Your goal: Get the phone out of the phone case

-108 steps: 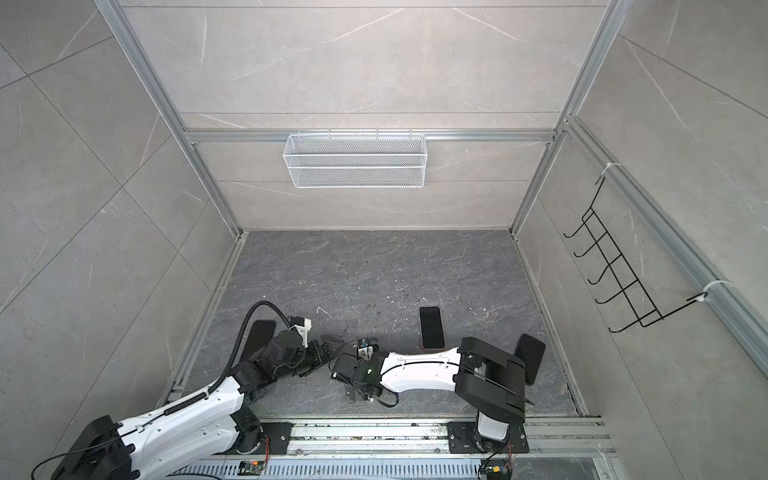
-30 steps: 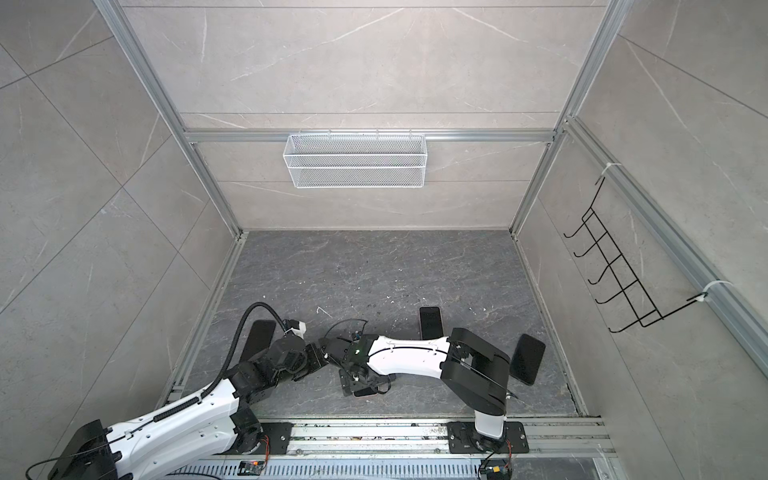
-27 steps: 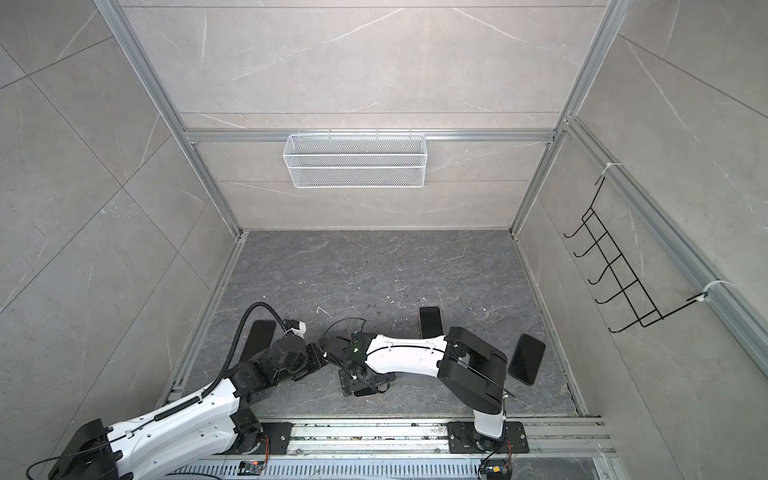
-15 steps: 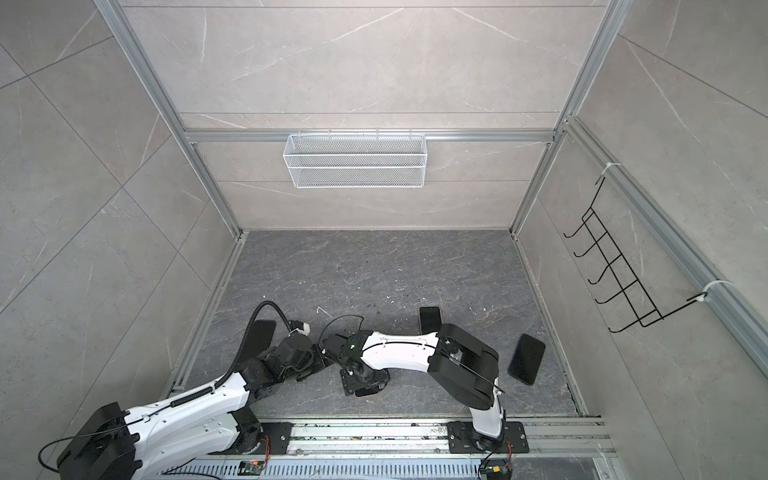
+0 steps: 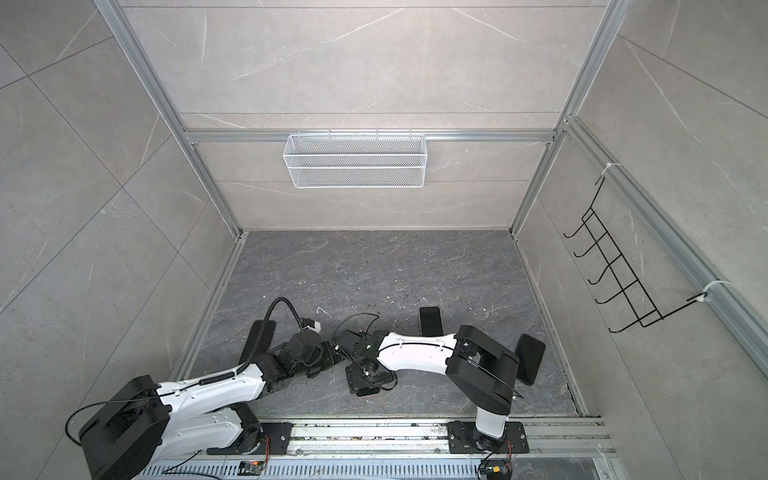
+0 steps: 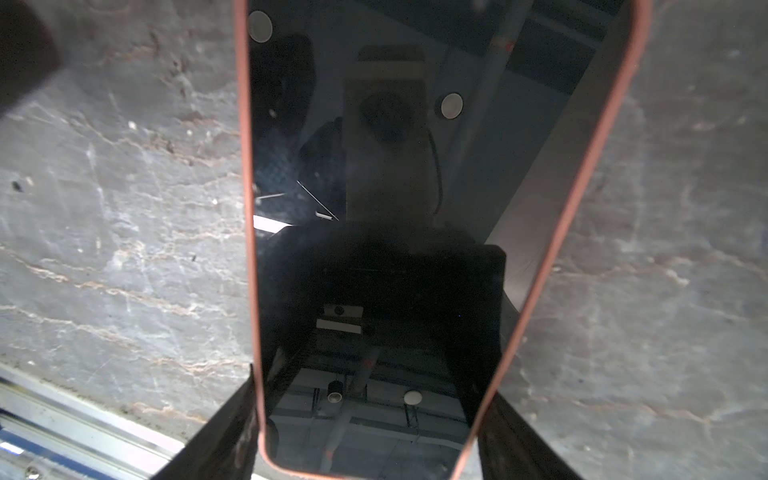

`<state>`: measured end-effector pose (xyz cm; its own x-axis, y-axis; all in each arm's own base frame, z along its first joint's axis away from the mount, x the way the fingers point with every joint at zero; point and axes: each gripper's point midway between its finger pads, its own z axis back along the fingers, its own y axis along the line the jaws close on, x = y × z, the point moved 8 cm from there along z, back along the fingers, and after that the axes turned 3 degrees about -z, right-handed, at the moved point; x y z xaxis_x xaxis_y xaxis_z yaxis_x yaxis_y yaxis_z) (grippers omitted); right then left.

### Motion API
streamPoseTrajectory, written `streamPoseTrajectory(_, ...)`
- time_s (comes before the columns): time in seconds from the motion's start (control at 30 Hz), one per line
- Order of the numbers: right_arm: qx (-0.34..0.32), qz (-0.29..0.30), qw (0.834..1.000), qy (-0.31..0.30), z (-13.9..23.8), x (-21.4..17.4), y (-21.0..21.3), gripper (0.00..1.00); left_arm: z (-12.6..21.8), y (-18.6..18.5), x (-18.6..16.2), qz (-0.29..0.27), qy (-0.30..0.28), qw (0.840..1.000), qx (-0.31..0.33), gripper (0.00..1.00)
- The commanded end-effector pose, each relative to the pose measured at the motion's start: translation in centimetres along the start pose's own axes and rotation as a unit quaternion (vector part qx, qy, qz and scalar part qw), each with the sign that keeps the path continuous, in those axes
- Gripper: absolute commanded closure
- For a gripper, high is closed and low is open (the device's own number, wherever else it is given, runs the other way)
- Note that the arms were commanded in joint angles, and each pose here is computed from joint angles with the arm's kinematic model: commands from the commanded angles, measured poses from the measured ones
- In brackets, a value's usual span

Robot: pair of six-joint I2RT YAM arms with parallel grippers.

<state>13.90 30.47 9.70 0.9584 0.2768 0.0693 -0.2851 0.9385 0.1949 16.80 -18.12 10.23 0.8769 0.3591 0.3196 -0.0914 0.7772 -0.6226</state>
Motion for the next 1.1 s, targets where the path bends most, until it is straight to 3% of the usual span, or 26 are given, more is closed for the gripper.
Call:
streamPoseTrajectory(0.0,0.016,-0.003,0.999,0.038,-3.1,-1.2,-1.1,0.53,-0.2,-2.2,0.7,0.012,-0.013,0.998,-0.059,0.08)
streamPoseTrajectory(0.4,0.076,-0.013,0.997,0.024,-2.3,-1.1,-1.7,0.55,-2.7,-2.7,-0.2,0.041,0.019,0.993,-0.107,0.25)
streamPoseTrajectory(0.57,0.087,-0.016,0.996,0.020,-2.3,-1.1,-1.9,0.55,-3.6,-3.1,-0.7,0.049,0.041,0.989,-0.132,0.40)
streamPoseTrajectory(0.7,0.091,-0.017,0.996,0.015,-2.1,-1.0,-2.0,0.55,-3.8,-2.5,-1.1,0.055,0.048,0.989,-0.126,0.58)
streamPoseTrajectory(1.07,0.096,-0.020,0.995,0.000,-1.6,-0.9,-2.3,0.54,-1.3,-1.8,-0.9,0.043,0.026,0.994,-0.093,0.96)
